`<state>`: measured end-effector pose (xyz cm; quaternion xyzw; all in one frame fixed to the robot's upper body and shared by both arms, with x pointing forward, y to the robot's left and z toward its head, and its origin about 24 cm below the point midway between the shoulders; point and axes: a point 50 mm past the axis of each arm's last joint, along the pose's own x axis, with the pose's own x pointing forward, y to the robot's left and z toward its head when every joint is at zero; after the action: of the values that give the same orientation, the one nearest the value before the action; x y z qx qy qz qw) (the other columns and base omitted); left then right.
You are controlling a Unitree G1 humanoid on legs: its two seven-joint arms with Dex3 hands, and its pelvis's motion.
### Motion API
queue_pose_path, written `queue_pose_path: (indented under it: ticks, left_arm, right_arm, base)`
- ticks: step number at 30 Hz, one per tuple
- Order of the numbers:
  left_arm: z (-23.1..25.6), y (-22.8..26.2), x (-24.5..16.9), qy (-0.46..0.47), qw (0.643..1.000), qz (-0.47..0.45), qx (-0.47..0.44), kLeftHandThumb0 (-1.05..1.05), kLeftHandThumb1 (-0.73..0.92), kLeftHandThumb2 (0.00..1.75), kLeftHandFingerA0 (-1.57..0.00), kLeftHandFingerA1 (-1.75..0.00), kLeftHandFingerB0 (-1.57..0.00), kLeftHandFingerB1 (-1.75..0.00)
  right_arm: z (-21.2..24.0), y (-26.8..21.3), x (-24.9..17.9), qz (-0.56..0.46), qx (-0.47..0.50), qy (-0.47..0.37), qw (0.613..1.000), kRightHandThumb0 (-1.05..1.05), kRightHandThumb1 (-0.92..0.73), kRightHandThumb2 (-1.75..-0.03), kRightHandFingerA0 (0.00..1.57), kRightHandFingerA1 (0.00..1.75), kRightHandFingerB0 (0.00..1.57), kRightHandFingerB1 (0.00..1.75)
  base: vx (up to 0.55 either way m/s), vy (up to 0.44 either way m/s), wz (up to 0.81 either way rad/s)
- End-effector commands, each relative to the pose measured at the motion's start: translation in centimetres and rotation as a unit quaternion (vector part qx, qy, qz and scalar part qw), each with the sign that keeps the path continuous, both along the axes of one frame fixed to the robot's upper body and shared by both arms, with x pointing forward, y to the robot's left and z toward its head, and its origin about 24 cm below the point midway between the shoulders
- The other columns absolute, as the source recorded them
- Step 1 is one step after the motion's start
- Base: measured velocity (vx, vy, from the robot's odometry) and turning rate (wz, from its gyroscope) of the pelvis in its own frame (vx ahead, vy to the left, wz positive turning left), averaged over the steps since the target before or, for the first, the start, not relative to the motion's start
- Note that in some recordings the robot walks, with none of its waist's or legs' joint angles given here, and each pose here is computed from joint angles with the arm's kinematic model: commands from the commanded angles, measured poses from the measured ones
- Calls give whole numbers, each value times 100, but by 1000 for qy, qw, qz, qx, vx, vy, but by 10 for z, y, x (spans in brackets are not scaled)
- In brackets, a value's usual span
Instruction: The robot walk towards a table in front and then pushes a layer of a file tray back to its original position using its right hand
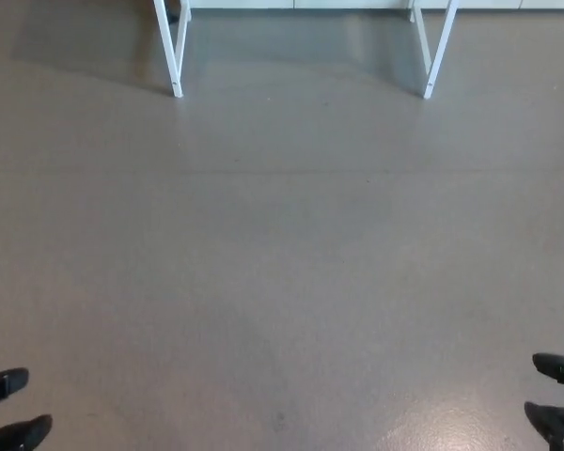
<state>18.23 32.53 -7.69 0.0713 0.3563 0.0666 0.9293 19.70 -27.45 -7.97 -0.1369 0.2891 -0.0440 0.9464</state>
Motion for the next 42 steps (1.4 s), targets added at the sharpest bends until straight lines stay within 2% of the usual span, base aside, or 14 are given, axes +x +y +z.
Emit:
queue_pose_path:
  ticks: [1,2,3,4,6,7,8,11,23,34,42]
  left_arm:
    - [-2,6,-15,1,1000,-2,-8,-10,42,86,-45,-61,-20,-49]
    - [-4,6,-17,5,1000,2,-9,-10,42,86,-45,-61,-20,-49]
    - [-6,6,-22,9,1000,1,-8,-13,59,56,-53,-44,-33,-35]
    - [-7,5,-24,12,1000,-4,-2,-11,43,86,-46,-61,-21,-49]
    - [-8,5,-28,16,1000,-8,1,-11,43,86,-46,-61,-21,-49]
    - [-9,4,-30,19,1000,-8,1,-11,43,86,-47,-61,-21,-49]
    - [-10,4,-33,24,1000,-12,3,-14,60,57,-55,-43,-33,-35]
    - [-11,3,-38,28,1000,-13,-7,-15,61,57,-49,-42,-33,-35]
    - [-18,4,-57,59,998,-12,7,-14,61,57,-49,-42,-33,-34]
    - [-19,2,-60,65,998,-18,20,-14,58,57,-57,-43,-35,-35]
    - [-17,3,-58,56,998,-23,21,-16,59,57,-52,-42,-34,-35]
  right_arm:
    - [-6,-4,-17,-4,6,3,1000,-16,-60,-57,66,49,47,41]
    - [-7,-4,-20,-4,3,3,1000,-16,-60,-57,66,49,47,41]
    - [-10,-4,-25,-5,4,11,1000,-17,-60,-57,65,48,47,41]
    - [-11,-5,-27,-5,7,14,1000,-16,-60,-57,64,48,46,41]
    - [-13,-5,-32,-4,6,19,1000,-17,-60,-57,64,48,46,41]
    - [-14,-5,-35,-4,7,22,1000,-16,-61,-57,64,48,45,41]
    - [-16,-5,-39,-3,7,26,1000,-16,-61,-57,64,48,45,40]
    - [-18,-5,-44,-5,9,33,999,-16,-61,-57,64,49,45,41]
    - [-28,-5,-66,-7,12,59,998,-16,-61,-57,63,48,45,40]
    - [-30,-3,-68,-1,5,65,998,-17,-61,-58,63,48,45,41]
    - [-28,-1,-61,10,-3,56,998,-16,-61,-58,65,48,46,40]
  base:
    - [0,0,0]
    - [27,-2,-14]
    - [26,-16,20]
    - [22,-11,12]
    - [-6,26,29]
    - [-22,29,43]
    - [-16,47,-11]
    - [73,87,-2]
    - [246,278,-7]
    - [253,-126,19]
    - [266,-113,12]
